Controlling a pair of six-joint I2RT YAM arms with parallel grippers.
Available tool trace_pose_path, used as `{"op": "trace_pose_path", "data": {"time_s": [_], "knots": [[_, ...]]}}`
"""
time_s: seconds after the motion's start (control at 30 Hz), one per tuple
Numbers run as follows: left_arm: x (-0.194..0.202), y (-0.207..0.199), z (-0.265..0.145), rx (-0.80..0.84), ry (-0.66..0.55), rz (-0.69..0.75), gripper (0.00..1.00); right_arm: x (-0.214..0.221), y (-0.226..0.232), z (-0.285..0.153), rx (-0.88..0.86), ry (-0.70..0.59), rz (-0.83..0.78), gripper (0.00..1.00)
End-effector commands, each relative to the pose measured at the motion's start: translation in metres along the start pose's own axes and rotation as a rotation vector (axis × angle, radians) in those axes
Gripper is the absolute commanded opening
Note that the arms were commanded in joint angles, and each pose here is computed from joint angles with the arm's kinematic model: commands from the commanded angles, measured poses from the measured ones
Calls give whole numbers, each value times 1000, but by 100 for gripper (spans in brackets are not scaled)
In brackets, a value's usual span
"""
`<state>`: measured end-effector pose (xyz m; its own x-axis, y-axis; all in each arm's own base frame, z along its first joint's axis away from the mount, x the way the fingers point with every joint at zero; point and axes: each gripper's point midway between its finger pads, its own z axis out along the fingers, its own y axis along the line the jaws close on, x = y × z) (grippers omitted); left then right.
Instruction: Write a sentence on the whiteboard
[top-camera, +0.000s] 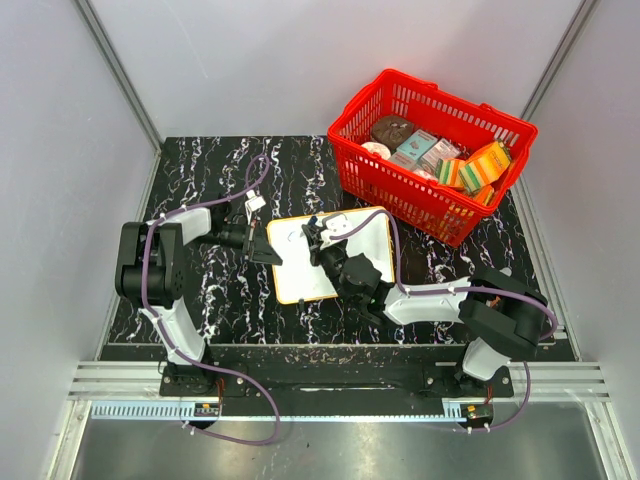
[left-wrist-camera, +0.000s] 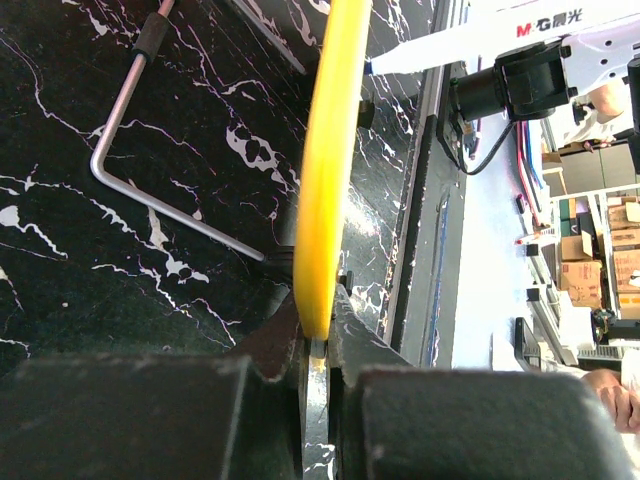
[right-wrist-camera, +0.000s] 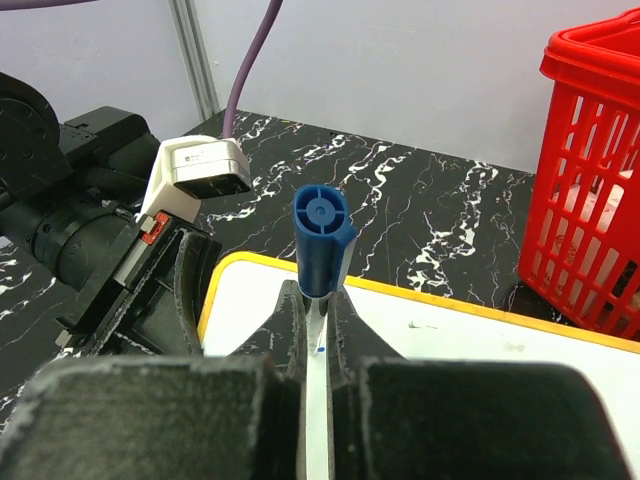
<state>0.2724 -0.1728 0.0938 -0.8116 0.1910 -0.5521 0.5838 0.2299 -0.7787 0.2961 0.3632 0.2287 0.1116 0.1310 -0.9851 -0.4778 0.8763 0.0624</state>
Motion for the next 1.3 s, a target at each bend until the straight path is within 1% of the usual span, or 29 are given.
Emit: {"op": "trace_pose_path", "data": {"time_s": [0.0, 0.23, 0.6, 0.87, 1.27], "knots": [[11, 24, -1, -101, 81, 50, 0, 3, 0, -1, -5, 9, 28, 0], [10, 23, -1, -102, 80, 50, 0, 8, -2, -6, -9, 26, 31, 0], [10, 24, -1, -101, 80, 49, 0, 2, -16, -10, 50, 14, 22, 0], [11, 24, -1, -101, 81, 49, 0, -6, -23, -2, 118, -14, 20, 0], [10, 23, -1, -99, 79, 50, 0, -15, -20, 7, 122, -46, 25, 0]]}}
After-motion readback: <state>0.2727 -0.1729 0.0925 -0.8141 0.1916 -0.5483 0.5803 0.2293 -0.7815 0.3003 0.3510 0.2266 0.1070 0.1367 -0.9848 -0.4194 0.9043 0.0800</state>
